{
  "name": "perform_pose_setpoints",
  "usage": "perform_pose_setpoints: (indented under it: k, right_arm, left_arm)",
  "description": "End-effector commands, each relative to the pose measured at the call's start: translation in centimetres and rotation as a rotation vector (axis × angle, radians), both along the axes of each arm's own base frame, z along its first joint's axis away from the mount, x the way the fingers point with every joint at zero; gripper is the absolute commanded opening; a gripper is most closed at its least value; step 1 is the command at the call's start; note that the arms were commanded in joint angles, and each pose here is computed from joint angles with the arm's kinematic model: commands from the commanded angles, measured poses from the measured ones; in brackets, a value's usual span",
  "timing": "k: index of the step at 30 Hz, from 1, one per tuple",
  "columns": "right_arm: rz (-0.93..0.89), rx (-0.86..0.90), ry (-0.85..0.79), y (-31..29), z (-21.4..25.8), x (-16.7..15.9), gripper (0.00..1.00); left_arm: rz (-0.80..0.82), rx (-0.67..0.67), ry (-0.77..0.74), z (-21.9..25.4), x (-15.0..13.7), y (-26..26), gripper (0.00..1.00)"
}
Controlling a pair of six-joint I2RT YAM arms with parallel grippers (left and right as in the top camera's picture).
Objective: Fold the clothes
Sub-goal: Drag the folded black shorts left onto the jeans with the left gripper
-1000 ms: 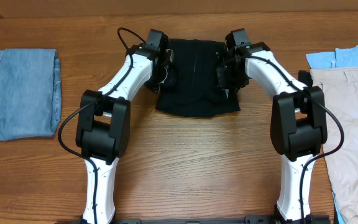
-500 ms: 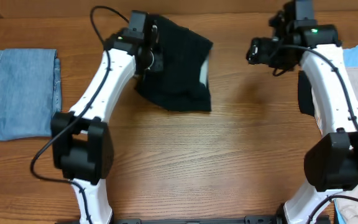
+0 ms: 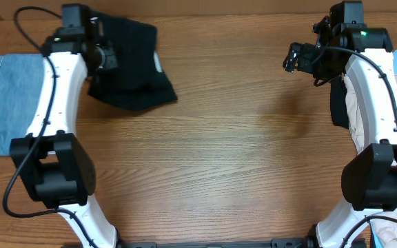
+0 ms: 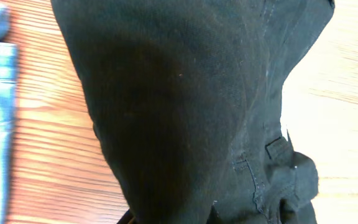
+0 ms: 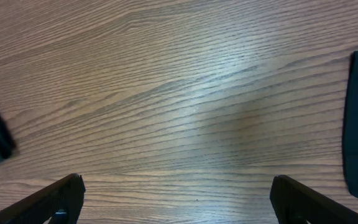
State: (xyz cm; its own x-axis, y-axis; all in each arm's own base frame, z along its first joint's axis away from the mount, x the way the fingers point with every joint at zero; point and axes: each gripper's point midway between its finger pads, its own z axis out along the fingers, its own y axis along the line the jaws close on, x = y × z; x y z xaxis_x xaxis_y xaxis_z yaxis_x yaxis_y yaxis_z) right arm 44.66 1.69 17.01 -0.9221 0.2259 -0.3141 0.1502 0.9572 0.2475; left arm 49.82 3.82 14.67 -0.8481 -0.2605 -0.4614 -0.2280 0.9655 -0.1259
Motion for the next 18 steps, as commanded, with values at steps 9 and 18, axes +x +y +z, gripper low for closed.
perform_pose_setpoints:
  k: [9, 18]
  right_arm:
    - [0.001, -0.002, -0.007, 0.1, 0.1, 0.2, 1.0]
    - [0.001, -0.002, -0.007, 0.1, 0.1, 0.2, 1.0]
  left_arm:
    - [0.222, 0.114, -0.233, 10.9, -0.8, 14.3, 0.04]
    - [0.132, 0.189, -0.353, 13.3, 0.1, 17.5, 0.04]
